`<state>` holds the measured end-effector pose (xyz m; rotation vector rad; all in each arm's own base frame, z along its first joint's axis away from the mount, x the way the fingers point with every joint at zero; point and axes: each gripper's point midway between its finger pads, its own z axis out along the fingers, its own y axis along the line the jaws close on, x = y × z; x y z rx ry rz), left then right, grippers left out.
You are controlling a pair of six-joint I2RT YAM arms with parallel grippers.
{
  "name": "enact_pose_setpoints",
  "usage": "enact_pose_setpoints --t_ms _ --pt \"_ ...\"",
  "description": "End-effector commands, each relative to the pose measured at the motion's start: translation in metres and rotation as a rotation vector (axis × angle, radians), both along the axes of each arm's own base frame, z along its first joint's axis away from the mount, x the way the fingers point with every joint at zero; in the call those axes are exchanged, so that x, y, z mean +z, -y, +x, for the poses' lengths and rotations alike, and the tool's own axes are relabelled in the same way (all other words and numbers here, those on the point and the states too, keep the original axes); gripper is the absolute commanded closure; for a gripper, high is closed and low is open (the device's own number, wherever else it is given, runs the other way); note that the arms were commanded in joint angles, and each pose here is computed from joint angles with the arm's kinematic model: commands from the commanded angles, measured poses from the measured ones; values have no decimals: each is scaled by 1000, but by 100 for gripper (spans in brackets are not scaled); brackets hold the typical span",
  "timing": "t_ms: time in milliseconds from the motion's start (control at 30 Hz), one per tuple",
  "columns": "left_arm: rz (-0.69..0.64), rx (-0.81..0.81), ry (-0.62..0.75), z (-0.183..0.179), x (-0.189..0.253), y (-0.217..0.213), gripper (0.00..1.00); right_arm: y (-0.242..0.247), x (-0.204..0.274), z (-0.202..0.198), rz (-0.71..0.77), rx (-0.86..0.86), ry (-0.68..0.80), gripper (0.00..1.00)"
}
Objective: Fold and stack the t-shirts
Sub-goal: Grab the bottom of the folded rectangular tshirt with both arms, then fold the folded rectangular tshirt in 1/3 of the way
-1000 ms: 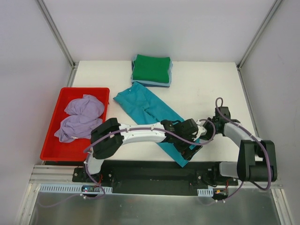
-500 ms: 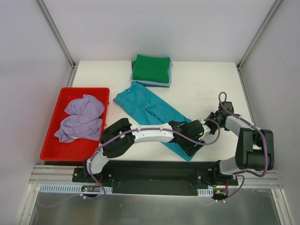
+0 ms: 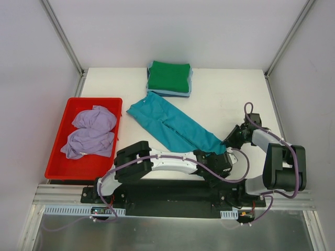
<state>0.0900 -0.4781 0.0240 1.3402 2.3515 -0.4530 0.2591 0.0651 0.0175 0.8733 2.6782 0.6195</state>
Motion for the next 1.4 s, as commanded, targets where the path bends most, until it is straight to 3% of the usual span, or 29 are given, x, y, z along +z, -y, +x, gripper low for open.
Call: enact_pose_setpoints --t_ms 0,233,367,467,600,733,967,1200,1367 --pt "21 33 40 12 2 -2 35 8 3 -1 -35 1 22 77" --pt "64 10 22 9 -19 -1 64 11 6 1 -47 -8 32 77" --pt "56 -6 28 8 -16 3 100 13 5 -1 -55 -13 27 81" --pt "40 -2 28 8 -8 4 100 14 9 0 -59 -8 38 88" --pt "-66 17 12 6 36 14 100 9 28 5 -41 2 105 99" --pt "-152 87 3 17 71 5 100 -3 57 7 -45 59 186 99" --pt "-233 269 -80 57 85 -53 100 -33 102 22 -103 147 300 99" --pt "-294 451 -75 96 91 -116 100 -86 132 67 -93 203 402 99" --pt "-292 587 -41 123 88 -160 100 -120 133 105 -179 244 413 98"
